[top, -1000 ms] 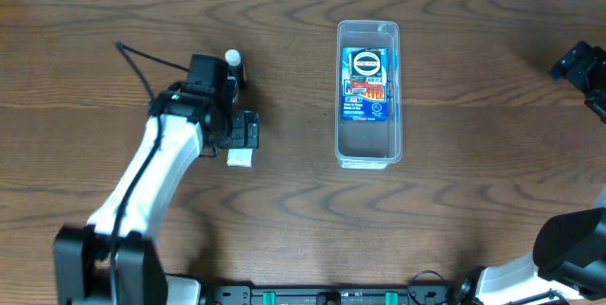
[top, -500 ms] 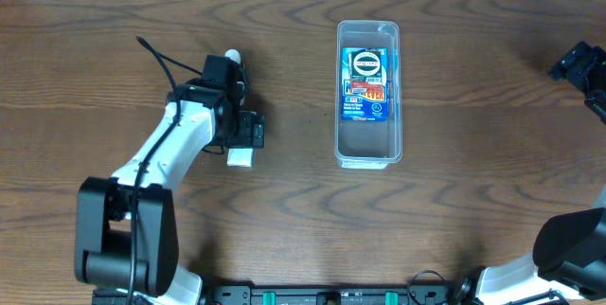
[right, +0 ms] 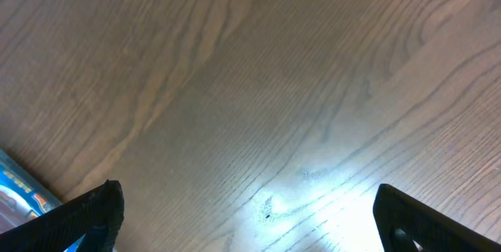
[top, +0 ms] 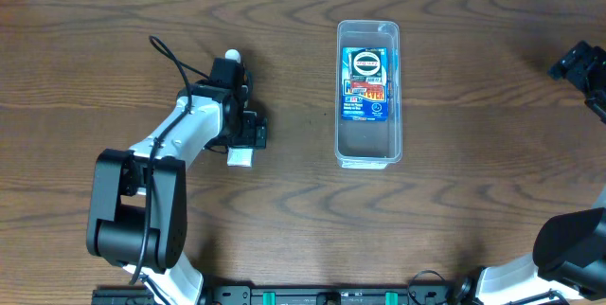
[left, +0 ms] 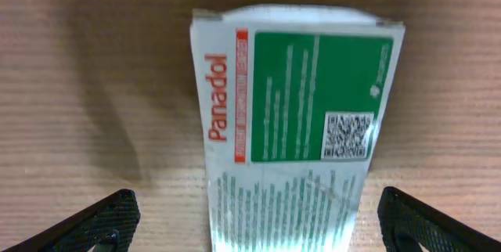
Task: Pack container
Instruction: 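Lower the left gripper and grasp the Panadol box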
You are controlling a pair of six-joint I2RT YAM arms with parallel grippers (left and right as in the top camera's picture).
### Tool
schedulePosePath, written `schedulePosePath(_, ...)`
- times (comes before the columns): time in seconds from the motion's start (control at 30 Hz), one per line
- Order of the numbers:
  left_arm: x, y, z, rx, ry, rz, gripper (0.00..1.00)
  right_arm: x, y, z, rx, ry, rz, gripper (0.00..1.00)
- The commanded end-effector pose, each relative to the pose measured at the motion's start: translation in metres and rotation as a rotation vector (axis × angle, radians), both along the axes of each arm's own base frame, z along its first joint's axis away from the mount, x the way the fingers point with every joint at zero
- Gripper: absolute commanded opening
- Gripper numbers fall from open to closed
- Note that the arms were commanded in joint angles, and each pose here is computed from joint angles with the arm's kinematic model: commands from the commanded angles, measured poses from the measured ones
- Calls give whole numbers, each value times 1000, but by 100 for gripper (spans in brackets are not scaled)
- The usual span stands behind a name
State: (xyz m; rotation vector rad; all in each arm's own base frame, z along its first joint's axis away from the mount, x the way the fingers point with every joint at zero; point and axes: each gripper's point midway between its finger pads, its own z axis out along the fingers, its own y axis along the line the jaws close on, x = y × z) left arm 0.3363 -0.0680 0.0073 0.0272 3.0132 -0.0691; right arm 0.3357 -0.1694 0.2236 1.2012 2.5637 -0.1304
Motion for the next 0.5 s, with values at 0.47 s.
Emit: schedulePosePath(0.47, 6, -2, -9, 19, 6, -4, 98, 0, -2, -2, 2, 4, -16, 99)
